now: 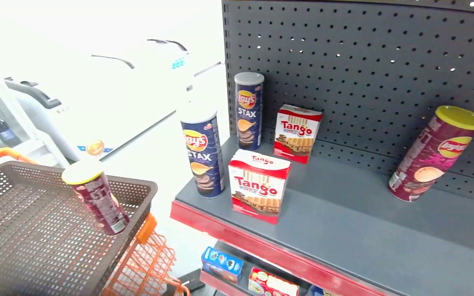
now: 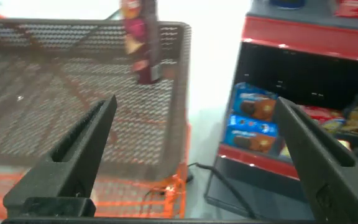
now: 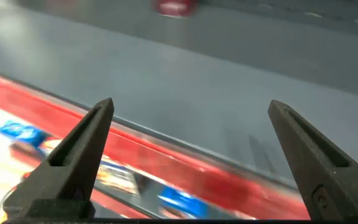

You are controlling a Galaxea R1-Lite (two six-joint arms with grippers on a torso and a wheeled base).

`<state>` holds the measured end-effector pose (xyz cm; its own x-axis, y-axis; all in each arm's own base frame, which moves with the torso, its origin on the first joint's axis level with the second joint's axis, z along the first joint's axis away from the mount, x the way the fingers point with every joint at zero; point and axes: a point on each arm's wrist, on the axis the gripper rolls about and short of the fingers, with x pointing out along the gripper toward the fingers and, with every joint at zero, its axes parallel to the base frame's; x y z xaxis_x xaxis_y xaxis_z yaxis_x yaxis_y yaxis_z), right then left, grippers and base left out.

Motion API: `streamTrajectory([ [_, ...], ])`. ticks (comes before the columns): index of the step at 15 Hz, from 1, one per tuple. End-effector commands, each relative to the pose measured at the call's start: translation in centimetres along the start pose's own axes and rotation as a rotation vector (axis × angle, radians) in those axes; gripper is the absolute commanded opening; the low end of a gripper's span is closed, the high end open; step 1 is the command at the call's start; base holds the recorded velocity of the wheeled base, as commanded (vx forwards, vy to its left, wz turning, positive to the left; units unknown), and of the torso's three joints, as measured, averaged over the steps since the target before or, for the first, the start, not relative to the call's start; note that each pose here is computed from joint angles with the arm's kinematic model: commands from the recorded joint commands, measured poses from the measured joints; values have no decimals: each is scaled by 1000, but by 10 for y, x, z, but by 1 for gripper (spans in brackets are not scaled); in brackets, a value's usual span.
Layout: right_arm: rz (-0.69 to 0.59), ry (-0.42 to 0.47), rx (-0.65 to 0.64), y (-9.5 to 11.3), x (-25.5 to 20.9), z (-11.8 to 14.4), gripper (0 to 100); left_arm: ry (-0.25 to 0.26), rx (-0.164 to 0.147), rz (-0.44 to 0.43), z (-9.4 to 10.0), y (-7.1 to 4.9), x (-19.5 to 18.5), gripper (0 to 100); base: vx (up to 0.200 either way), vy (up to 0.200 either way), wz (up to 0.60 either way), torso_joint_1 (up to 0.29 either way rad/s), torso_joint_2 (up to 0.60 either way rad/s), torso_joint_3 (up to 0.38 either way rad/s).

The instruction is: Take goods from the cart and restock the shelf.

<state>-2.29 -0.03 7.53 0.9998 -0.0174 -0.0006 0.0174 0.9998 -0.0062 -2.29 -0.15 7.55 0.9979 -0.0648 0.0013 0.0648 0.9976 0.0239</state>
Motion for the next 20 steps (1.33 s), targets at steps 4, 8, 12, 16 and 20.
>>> streamTrajectory([
  [4,-1,1,0,0,0,0,100,1,1,-3,0,0,0,100,0,0,0,0,0,0],
  [8,-1,1,0,0,0,0,100,1,1,-1,0,0,0,100,0,0,0,0,0,0],
  [12,-1,1,0,0,0,0,100,42,-1,27,42,2,-1,100,0,0,0,0,0,0],
  [16,-1,1,0,0,0,0,100,226,114,126,80,7,35,100,0,0,0,0,0,0],
  [20,-1,1,0,0,0,0,100,375,144,243,100,16,85,100,0,0,0,0,0,0],
])
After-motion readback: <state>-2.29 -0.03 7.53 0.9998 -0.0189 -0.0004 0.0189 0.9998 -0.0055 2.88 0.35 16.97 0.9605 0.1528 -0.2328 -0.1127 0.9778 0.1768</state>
